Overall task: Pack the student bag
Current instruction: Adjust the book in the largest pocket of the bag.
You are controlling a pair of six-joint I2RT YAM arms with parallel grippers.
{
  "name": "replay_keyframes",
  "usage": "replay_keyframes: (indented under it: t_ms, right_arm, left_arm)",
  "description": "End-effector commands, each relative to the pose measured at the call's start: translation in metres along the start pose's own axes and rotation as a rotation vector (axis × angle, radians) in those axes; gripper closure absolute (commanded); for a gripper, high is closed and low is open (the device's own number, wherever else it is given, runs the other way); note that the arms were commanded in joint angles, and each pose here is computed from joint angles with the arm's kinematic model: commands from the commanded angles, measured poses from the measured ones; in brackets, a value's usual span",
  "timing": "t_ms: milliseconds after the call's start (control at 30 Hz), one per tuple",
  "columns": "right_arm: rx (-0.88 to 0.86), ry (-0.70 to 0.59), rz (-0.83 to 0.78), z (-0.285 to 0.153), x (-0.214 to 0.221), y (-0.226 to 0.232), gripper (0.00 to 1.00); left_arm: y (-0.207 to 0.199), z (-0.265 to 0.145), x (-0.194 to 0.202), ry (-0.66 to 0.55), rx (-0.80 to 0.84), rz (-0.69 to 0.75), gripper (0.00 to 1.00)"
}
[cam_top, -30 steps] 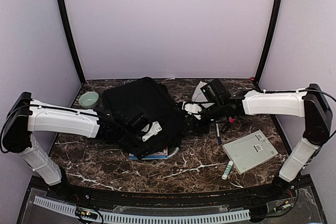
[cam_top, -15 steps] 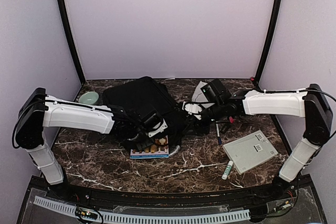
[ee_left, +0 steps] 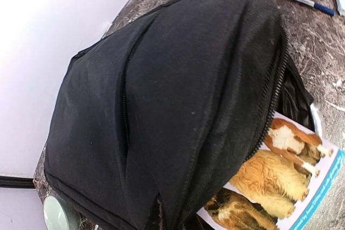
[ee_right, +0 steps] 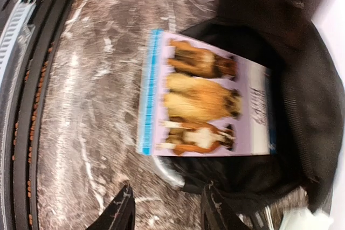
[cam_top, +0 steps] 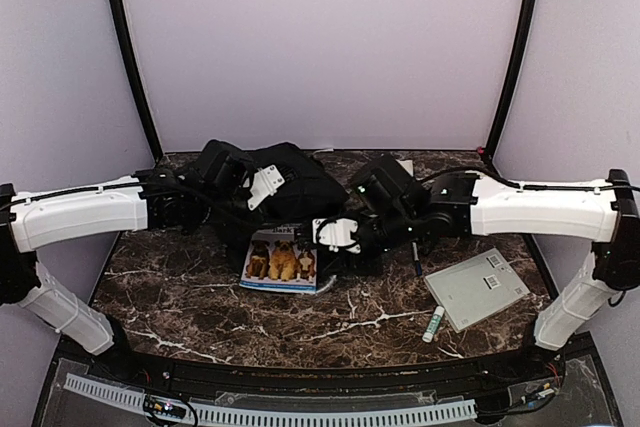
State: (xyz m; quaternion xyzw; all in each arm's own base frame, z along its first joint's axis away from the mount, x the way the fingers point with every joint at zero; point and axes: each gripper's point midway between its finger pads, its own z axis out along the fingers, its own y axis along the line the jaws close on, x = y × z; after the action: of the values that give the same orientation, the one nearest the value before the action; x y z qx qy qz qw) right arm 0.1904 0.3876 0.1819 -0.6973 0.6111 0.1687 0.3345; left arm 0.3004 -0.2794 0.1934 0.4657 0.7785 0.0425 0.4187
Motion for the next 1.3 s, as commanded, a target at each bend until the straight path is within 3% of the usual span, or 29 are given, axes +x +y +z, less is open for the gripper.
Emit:
replay_keyframes:
  t_ms: [0, 233, 667, 800, 900, 1033, 1267]
  right_arm:
    - [0.092, 0.194, -0.137, 0.036, 0.024, 0.011, 0.56]
    - [0.242, 0.214, -0.229, 0.072, -0.008, 0.014, 0.39]
    - [0.312, 0.175, -0.216, 0.127, -0.033, 0.042, 0.30]
    - [0.449, 0.197, -0.243, 0.137, -0.026, 0.029, 0.31]
    - [0.519, 0.232, -0.267, 0.140, -0.017, 0.021, 0.39]
    - [0.560, 0.224, -0.269, 0.127, -0.017, 0.015, 0.49]
    - [0.611, 0.224, -0.262, 0.101, -0.015, -0.004, 0.58]
  left_arm:
    - [0.017, -0.028, -0.034, -0.220, 0.052, -0.092, 1.00]
    - [0.010, -0.028, -0.027, -0.217, 0.100, -0.138, 1.00]
    - [0.007, -0.019, -0.019, -0.182, 0.100, -0.145, 1.00]
    - [0.007, -0.019, -0.019, -0.181, 0.100, -0.146, 1.00]
    - [0.007, -0.020, -0.018, -0.181, 0.100, -0.147, 1.00]
    - [0.009, -0.021, -0.018, -0.184, 0.093, -0.147, 1.00]
    - [0.009, -0.022, -0.019, -0.188, 0.099, -0.149, 1.00]
